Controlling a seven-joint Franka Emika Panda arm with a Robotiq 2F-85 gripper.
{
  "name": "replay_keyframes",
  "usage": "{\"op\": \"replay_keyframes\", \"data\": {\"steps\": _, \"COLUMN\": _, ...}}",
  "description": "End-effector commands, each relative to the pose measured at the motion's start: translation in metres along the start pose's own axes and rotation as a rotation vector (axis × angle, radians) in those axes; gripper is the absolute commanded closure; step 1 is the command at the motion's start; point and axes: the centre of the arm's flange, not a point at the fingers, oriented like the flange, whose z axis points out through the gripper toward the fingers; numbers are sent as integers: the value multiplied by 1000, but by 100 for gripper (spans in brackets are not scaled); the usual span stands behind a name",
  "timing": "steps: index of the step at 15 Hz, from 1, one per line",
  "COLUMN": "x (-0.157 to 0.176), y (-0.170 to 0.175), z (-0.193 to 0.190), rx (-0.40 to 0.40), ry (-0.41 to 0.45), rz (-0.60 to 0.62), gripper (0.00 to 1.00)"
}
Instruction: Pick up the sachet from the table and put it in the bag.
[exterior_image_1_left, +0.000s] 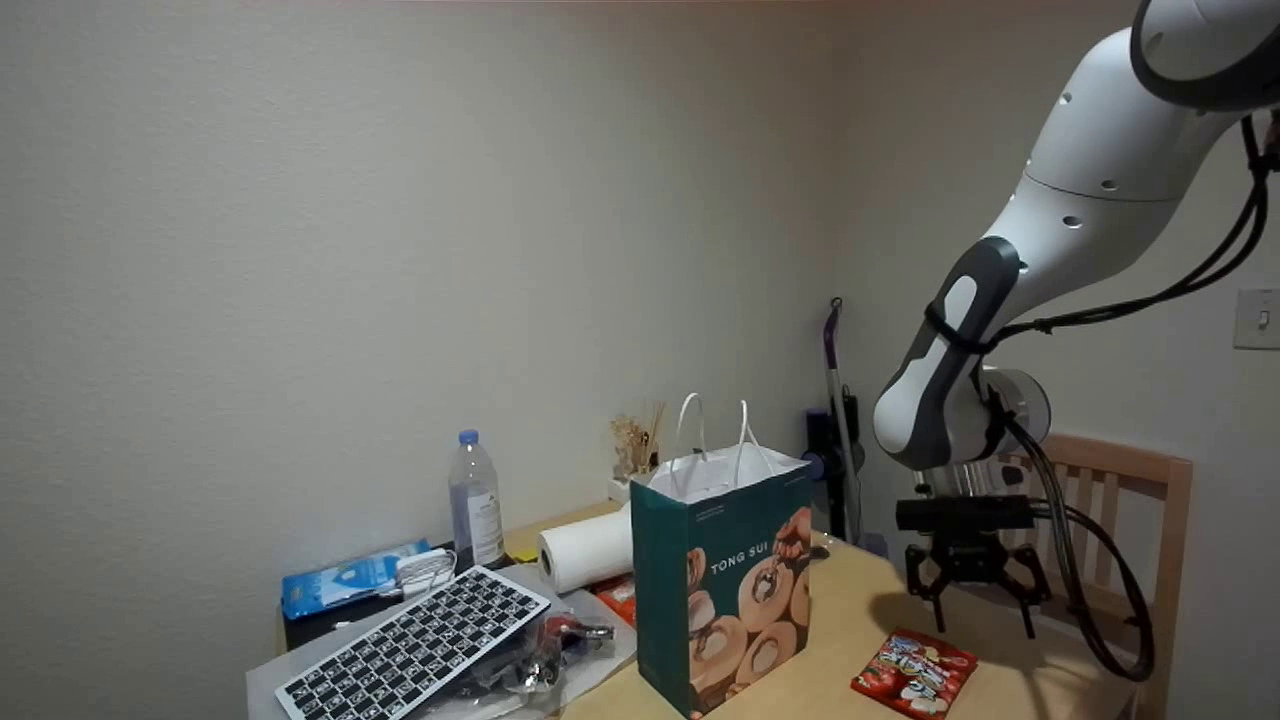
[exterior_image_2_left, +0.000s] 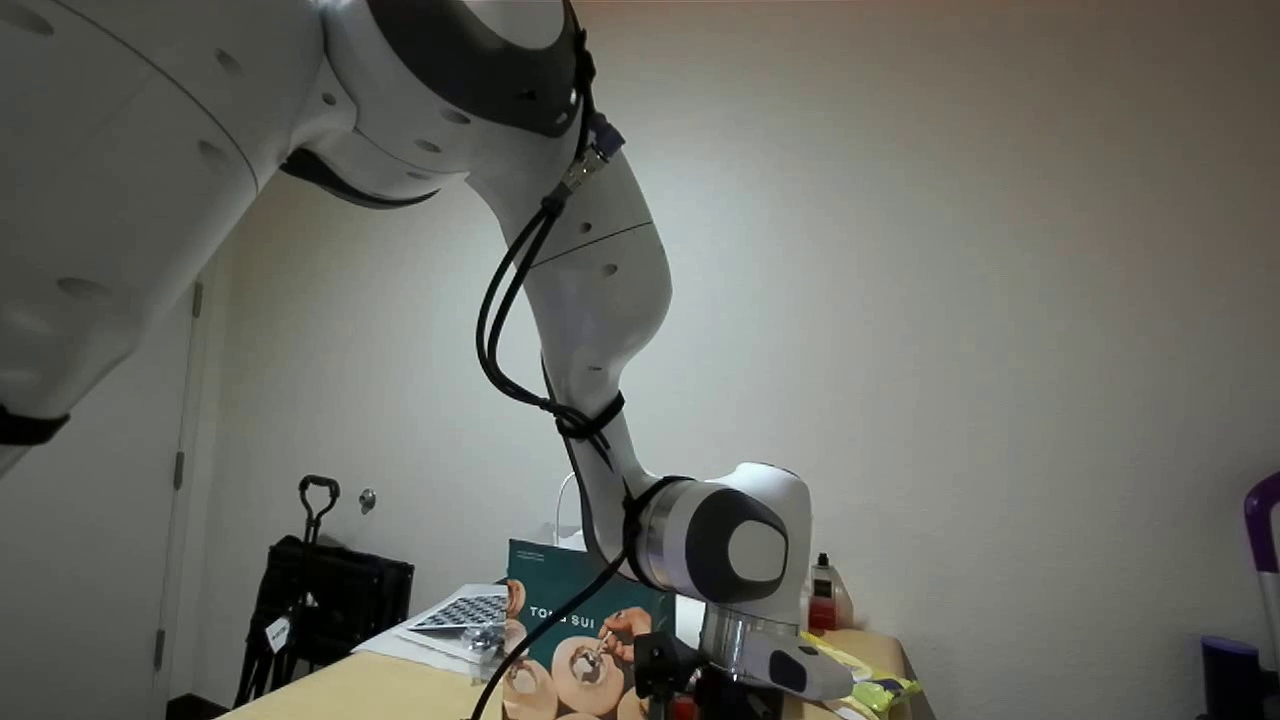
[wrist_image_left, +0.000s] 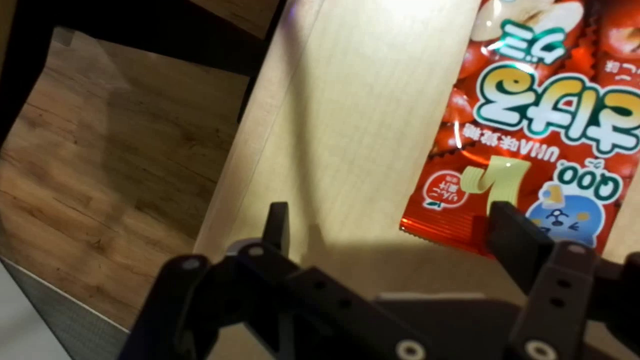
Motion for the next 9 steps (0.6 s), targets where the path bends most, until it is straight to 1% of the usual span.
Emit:
{"op": "replay_keyframes", "data": {"steps": 1, "x": 4, "y": -8, "z": 4, "rx": 70, "ry": 40, "rz": 118, "gripper": 0}}
{"op": "replay_keyframes", "data": {"steps": 4, "x": 4, "y": -14, "z": 6, "rx": 88, "ry": 48, "rz": 155, "gripper": 0}}
{"op": "replay_keyframes", "data": {"steps": 6, "x": 1, "y": -19, "z": 12, "rx": 58, "ry": 45, "rz": 156, "gripper": 0}}
{"op": "replay_keyframes", "data": {"steps": 8, "x": -3, "y": -21, "z": 13, "rx": 7, "ry": 64, "rz": 57, "gripper": 0}}
{"op": "replay_keyframes", "data": {"steps": 9, "x": -3, "y": -17, "z": 11, "rx": 39, "ry": 45, "rz": 100, "gripper": 0}}
